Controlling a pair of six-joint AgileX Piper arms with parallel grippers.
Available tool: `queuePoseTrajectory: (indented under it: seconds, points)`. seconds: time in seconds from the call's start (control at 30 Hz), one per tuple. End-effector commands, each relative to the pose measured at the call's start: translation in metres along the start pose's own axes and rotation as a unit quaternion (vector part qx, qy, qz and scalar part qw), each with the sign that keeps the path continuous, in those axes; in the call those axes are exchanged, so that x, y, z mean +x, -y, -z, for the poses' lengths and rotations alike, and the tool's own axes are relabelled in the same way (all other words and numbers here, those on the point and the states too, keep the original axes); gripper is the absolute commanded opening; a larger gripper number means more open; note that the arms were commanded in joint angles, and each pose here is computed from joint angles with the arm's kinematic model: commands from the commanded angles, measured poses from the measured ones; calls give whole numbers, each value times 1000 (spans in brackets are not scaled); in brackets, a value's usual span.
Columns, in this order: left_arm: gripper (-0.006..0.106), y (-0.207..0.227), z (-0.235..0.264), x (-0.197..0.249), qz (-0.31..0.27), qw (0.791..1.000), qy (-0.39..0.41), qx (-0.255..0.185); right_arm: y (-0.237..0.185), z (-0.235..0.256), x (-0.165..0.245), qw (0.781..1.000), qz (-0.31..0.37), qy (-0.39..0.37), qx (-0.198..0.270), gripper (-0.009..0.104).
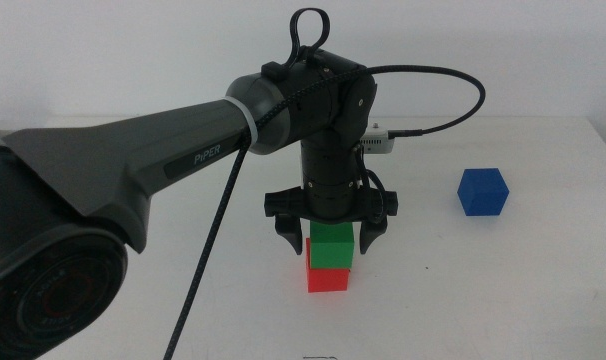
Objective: Stack red cubes first, then green, then blue cubes in a specific spot.
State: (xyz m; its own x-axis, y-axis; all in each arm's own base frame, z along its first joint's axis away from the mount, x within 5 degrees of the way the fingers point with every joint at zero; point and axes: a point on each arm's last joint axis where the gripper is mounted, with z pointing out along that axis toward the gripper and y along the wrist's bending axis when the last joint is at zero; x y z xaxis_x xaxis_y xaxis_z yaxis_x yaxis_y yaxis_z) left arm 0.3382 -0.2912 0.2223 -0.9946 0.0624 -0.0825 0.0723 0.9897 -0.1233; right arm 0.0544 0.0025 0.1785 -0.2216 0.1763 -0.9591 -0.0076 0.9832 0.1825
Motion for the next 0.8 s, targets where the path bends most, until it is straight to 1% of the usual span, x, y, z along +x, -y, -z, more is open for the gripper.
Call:
queuePoseTrajectory:
  seconds: [0.0, 0.43, 0.63, 0.77]
  points:
    - [93, 1, 37, 10, -5, 1000, -2, 11, -1, 2, -11, 999, 10, 49, -5, 85]
    - [93, -4, 88, 21, -3, 998, 42, 48, -1, 2, -11, 999, 10, 49, -5, 85]
    - [93, -13, 132, 32, -11, 994, 91, 67, -1, 2, -11, 999, 10, 49, -5, 85]
    - [93, -23, 172, 48, -14, 987, 134, 91, -1, 2, -11, 999, 10, 49, -5, 85]
